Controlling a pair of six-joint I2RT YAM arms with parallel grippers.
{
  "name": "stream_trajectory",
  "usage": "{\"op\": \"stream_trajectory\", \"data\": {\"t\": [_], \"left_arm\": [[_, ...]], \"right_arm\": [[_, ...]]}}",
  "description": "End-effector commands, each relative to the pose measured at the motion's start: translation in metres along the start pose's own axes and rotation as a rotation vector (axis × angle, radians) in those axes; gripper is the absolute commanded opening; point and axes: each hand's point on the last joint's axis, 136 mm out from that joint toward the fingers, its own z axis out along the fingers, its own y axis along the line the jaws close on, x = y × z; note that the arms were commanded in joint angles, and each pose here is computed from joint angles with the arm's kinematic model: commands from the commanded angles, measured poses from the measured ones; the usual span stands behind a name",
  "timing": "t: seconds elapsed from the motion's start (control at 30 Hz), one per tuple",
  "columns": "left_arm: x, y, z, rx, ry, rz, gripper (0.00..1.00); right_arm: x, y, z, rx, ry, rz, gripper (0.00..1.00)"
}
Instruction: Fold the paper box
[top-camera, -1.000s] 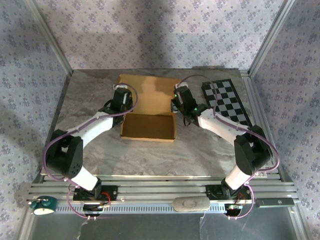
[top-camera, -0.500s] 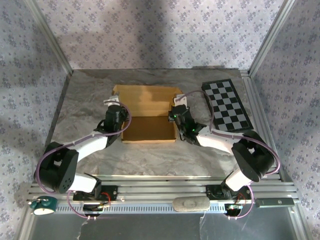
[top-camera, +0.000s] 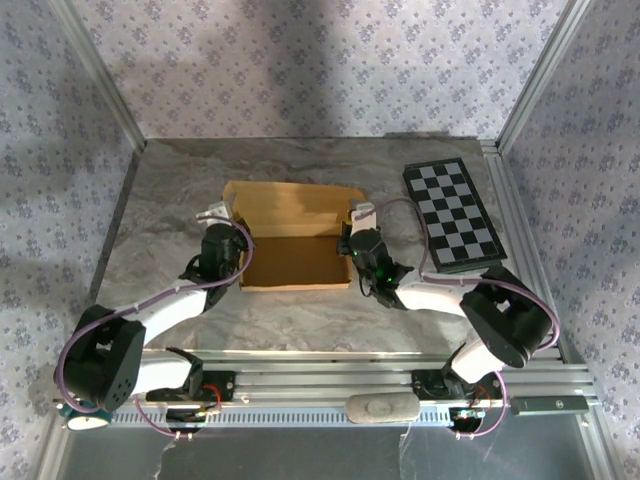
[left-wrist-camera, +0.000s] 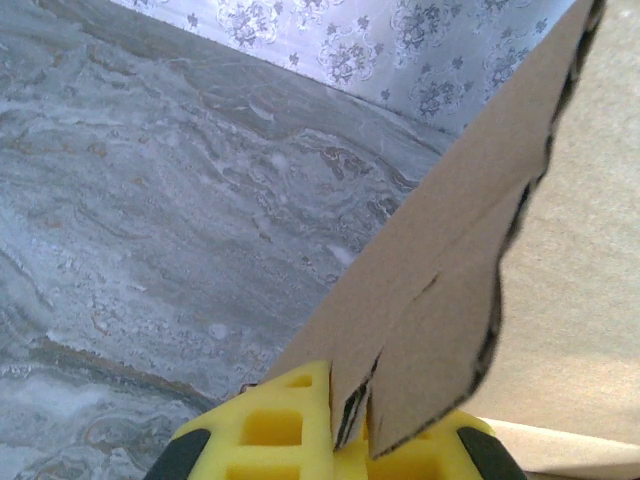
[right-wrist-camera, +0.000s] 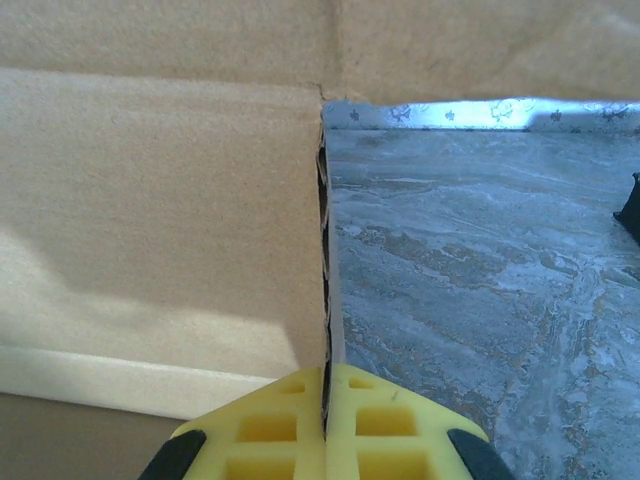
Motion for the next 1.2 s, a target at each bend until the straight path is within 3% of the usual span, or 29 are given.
{"op": "stream_trajectory", "data": {"t": [0.0,0.37,1.17], "left_arm": [[0.001,-0.012,-0.004,0.072,0.012,-0.058,0.05],[0.027,0.000,-0.013,0.067,0.085,-0.060,0.15],[0.061,0.025,-0.031,0.038,0.140,-0.104,0.12]], "right_arm": [[0.013,0.002,-0.009,0.014,-0.003,-0.061,0.00],[0.022,-0.002,-0.009,0.034,-0.016,-0.083,0.00],[0.065,0.002,-0.022,-0.002,0.052,-0.154,0.00]]}}
